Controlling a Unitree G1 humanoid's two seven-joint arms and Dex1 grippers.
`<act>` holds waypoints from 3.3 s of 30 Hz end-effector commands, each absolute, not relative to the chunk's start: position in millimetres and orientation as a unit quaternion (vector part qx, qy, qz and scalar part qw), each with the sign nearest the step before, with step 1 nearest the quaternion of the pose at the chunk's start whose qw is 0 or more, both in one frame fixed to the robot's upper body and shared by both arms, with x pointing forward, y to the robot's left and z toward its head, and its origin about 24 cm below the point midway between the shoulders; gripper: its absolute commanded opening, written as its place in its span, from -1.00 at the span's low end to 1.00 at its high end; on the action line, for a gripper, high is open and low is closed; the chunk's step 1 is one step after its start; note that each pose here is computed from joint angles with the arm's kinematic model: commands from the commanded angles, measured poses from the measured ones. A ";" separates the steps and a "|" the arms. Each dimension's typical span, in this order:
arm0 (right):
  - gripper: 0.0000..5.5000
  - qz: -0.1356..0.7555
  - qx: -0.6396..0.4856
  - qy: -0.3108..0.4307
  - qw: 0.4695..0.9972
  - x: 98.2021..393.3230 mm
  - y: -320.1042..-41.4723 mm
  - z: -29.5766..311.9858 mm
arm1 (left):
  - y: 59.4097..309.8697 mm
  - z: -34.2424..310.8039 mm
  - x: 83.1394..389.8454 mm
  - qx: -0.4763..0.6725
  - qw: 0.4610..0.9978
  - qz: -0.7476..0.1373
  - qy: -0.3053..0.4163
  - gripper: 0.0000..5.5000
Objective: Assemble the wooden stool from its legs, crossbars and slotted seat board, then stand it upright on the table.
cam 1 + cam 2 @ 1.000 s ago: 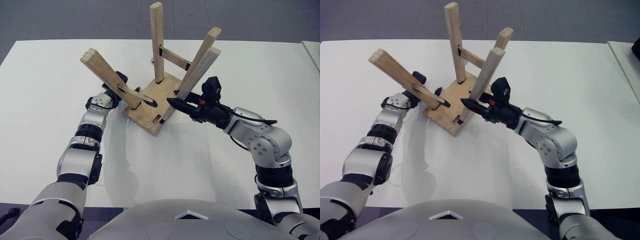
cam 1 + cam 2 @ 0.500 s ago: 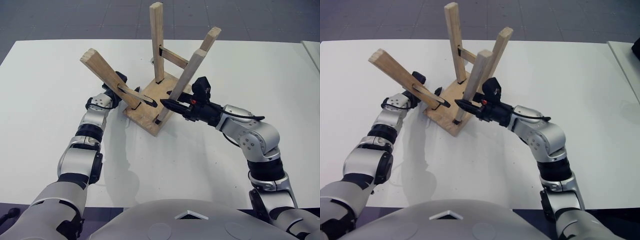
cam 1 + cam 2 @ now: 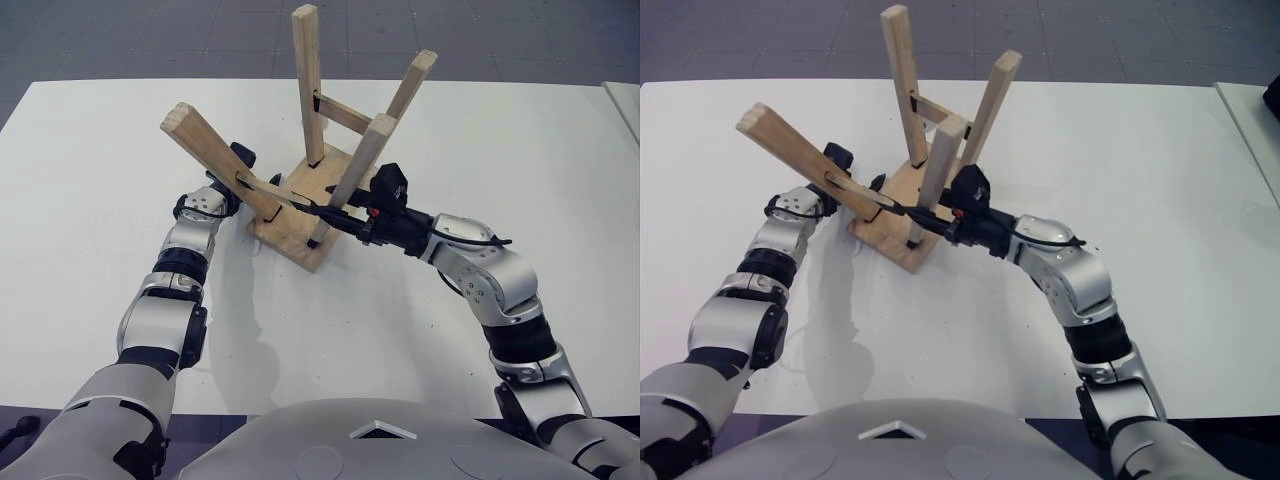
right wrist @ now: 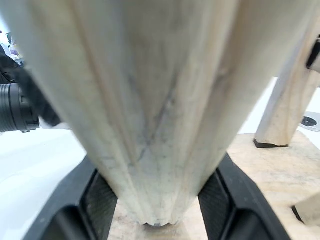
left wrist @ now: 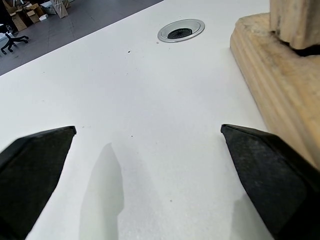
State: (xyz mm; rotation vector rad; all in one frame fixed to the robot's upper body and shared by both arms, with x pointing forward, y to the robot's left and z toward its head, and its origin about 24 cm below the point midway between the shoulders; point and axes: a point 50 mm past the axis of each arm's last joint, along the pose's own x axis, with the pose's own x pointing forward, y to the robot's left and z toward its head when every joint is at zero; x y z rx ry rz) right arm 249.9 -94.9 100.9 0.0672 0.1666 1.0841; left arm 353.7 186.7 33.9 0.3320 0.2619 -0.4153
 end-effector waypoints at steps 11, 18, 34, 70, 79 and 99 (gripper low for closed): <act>-0.26 0.490 -0.073 0.175 0.851 221.2 -127.9 34.7 | 190.4 17.7 342.1 0.165 0.950 -0.207 0.163 0.96; -0.26 0.487 -0.129 0.149 0.851 222.0 -127.1 29.5 | 204.3 29.4 342.8 0.162 0.962 -0.175 0.136 0.96; -0.26 0.471 -0.134 0.130 0.862 232.9 -117.1 59.1 | 274.1 273.3 312.0 0.223 0.932 -0.045 -0.283 0.96; -0.26 0.462 -0.112 0.143 0.868 256.5 -122.0 69.3 | 106.7 155.5 269.9 0.387 0.839 -0.367 -0.112 0.96; -0.26 0.469 -0.111 0.155 0.862 256.6 -120.5 70.3 | 112.8 114.4 267.7 0.447 0.820 -0.357 -0.029 0.96; -0.26 0.430 -0.225 0.279 0.829 265.5 -134.0 49.0 | 113.1 113.1 279.5 0.450 0.832 -0.324 -0.036 0.96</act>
